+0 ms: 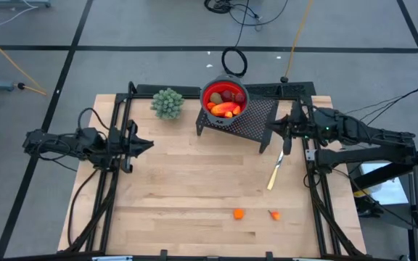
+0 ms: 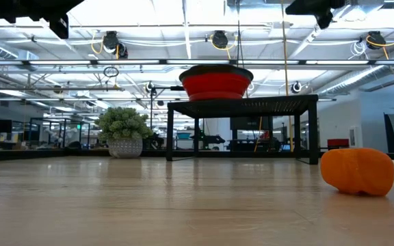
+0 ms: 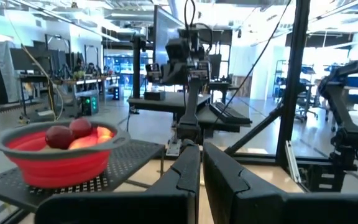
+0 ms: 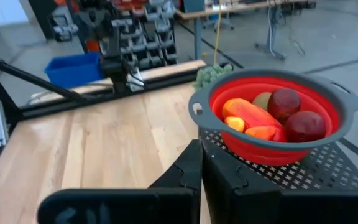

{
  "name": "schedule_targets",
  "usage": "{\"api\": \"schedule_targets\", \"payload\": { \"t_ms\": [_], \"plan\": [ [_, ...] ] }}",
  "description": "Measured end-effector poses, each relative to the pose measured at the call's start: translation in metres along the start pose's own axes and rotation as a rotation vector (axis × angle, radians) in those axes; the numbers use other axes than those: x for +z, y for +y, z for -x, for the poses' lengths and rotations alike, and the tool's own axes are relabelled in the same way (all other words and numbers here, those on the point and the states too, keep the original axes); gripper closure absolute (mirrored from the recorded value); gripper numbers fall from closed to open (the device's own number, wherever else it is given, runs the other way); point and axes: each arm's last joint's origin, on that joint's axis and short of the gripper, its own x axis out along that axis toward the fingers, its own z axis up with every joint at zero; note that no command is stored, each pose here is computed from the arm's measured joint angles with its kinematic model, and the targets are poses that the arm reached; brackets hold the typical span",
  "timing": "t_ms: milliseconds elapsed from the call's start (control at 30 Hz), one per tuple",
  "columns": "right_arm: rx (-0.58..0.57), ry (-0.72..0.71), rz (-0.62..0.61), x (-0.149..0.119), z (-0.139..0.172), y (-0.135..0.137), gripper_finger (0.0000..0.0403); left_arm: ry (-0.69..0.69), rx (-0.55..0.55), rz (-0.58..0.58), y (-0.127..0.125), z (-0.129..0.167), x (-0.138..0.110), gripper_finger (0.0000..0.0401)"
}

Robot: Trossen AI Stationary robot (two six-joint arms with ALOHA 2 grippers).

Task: Pick & Place Fruit
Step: Put the tangerine into the red strainer bowl

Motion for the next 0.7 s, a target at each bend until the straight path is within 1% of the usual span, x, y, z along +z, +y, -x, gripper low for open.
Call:
{"api": "schedule_targets", "payload": {
  "t_ms": [100,233,400,533,700],
  "plan": [
    [0.016,-0.047,-0.007,-0.011,0.004,-0.001,0.0402,0.026,0.0,-0.004,-0.001,-0.005,-0.002,0.038],
    [0.031,-0.074,-0.023,-0.027,0.012,-0.005,0.0402,0.085,-0.001,-0.009,-0.003,-0.016,-0.003,0.038],
    [0.076,-0.096,-0.023,-0.042,0.024,-0.008,0.0402,0.163,-0.018,0.022,-0.006,-0.033,-0.004,0.038],
    [0.085,-0.129,-0.016,-0.049,0.035,-0.01,0.0403,0.208,-0.064,0.025,-0.012,-0.049,0.001,0.038],
    [0.086,-0.172,-0.012,-0.061,0.049,-0.015,0.0403,0.246,-0.089,0.019,-0.024,-0.074,0.012,0.038]
  ]
}}
